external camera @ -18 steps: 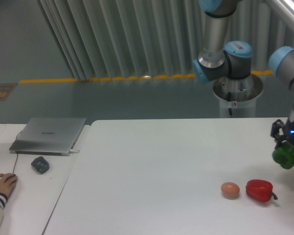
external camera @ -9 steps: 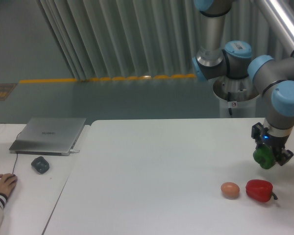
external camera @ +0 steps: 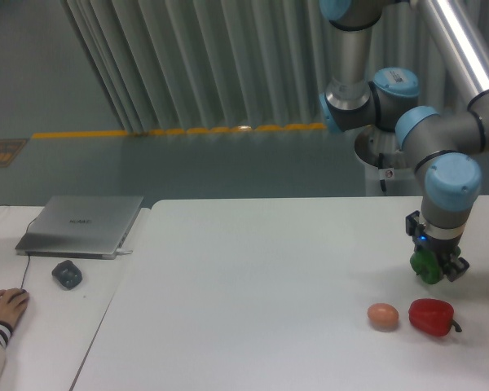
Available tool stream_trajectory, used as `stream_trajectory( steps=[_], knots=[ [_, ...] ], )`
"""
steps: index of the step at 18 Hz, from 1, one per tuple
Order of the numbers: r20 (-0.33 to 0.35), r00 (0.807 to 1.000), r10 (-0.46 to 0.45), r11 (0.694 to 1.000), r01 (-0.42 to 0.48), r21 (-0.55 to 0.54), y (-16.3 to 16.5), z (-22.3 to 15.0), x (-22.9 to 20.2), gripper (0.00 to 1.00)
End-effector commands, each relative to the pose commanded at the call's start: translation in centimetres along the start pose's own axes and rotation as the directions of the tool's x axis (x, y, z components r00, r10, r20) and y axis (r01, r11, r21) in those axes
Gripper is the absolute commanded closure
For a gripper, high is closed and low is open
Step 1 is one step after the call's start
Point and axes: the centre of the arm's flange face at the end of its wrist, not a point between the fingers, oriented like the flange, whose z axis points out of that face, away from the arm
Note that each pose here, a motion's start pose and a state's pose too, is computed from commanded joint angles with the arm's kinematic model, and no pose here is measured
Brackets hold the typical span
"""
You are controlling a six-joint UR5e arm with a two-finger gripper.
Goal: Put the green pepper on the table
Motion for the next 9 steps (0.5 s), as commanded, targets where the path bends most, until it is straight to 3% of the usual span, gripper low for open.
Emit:
stream_trajectory(
  steps=[3,5,9],
  knots=[
    [0.008,0.999,-0.036,0.999,0.036,0.001,0.0,-0.4,-0.1,0.16],
    [0.012,0.999,-0.042,0.999,0.042,0.003,0.0,-0.6,-0.2,0.01],
    [0.022,0.999,-0.043,0.999,0.043,0.006,0.1,-1.2,-0.4,0.01]
  ],
)
